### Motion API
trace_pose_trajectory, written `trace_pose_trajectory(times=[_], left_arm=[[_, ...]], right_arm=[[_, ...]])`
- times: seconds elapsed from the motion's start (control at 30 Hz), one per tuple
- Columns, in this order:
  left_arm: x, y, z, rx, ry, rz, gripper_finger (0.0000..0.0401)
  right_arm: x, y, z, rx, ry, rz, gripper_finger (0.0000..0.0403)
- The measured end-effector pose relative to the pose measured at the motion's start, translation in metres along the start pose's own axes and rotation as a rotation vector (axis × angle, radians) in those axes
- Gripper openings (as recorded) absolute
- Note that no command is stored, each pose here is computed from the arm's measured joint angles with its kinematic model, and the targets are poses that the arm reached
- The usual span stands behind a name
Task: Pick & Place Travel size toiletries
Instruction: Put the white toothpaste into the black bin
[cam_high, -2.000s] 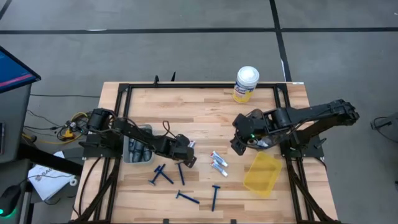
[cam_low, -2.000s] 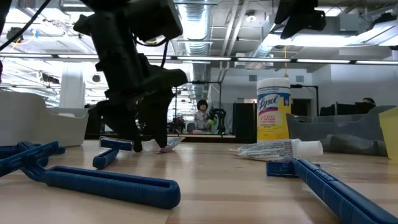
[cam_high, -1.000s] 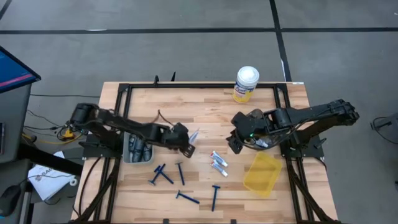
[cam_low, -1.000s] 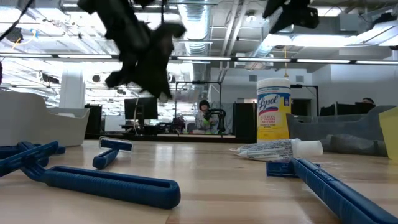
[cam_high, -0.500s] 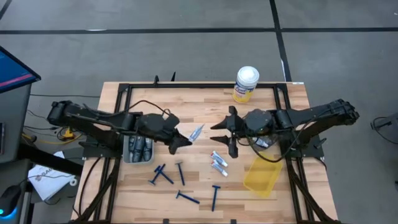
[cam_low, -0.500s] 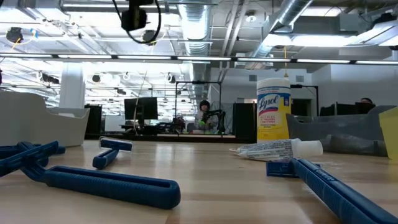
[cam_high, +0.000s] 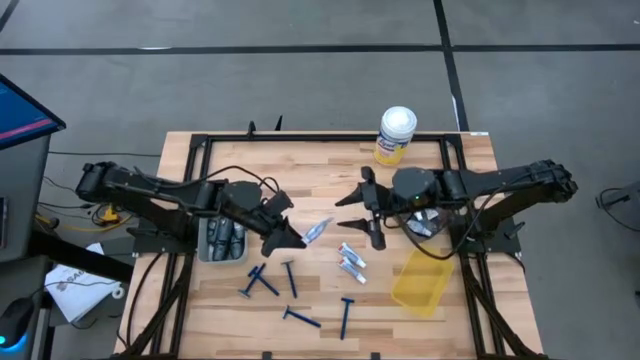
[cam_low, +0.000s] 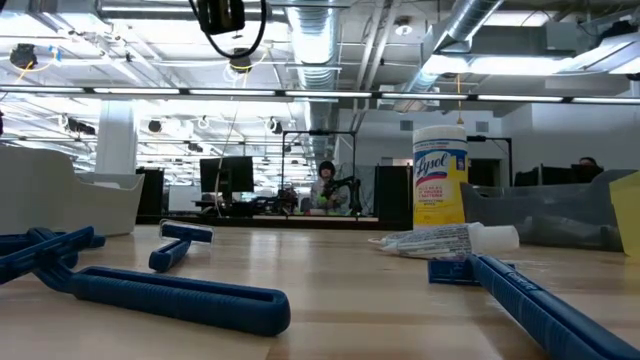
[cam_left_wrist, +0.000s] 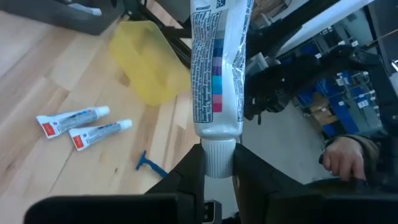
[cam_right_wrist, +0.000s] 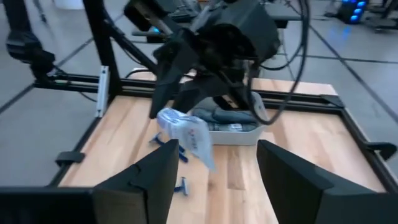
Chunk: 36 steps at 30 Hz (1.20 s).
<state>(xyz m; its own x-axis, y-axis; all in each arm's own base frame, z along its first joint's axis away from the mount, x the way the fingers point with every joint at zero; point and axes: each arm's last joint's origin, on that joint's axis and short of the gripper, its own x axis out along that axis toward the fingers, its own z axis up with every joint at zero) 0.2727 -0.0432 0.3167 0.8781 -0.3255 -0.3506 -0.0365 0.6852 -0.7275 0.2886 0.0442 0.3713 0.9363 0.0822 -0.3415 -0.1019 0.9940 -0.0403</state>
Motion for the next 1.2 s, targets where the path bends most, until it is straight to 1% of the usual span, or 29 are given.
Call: trace_pose_trajectory(times=[0.13,0.3,0.37,0.5,0.63,0.7,0.8,1.07,1.13,1.2], left_arm=[[0.000,0.000,0.002,0.001,-0.015,-0.007,0.0051],[0.000,0.000,0.003,0.001,-0.016,-0.009,0.0052],[0.000,0.000,0.003,0.002,-0.020,-0.013,0.0052],[0.000,-0.001,0.003,0.003,-0.023,-0.015,0.0052],[0.000,-0.001,0.003,0.004,-0.028,-0.016,0.0052],[0.000,-0.001,0.003,0.004,-0.028,-0.017,0.0053],[0.000,-0.001,0.003,0.001,-0.028,-0.017,0.0053],[0.000,-0.001,0.003,0.000,-0.026,-0.018,0.0053],[0.000,-0.001,0.003,0.000,-0.024,-0.020,0.0053],[0.000,-0.001,0.003,0.000,-0.025,-0.020,0.0053]], right_arm=[[0.000,0.000,0.000,0.002,-0.001,0.039,0.0212],[0.008,-0.003,-0.004,-0.004,0.026,0.043,0.0205],[0.012,-0.004,-0.002,-0.001,0.001,0.054,0.0203],[0.021,-0.008,-0.006,0.004,0.013,0.067,0.0203],[0.021,-0.009,-0.007,0.005,0.015,0.067,0.0193],[0.021,-0.009,-0.007,0.000,0.014,0.068,0.0176],[0.021,-0.009,-0.006,-0.016,0.013,0.074,0.0141],[0.021,-0.009,-0.006,0.005,0.014,0.079,0.0022],[0.021,-0.009,-0.006,0.017,0.015,0.080,0.0007],[0.021,-0.008,-0.006,0.040,0.016,0.081,0.0009]])
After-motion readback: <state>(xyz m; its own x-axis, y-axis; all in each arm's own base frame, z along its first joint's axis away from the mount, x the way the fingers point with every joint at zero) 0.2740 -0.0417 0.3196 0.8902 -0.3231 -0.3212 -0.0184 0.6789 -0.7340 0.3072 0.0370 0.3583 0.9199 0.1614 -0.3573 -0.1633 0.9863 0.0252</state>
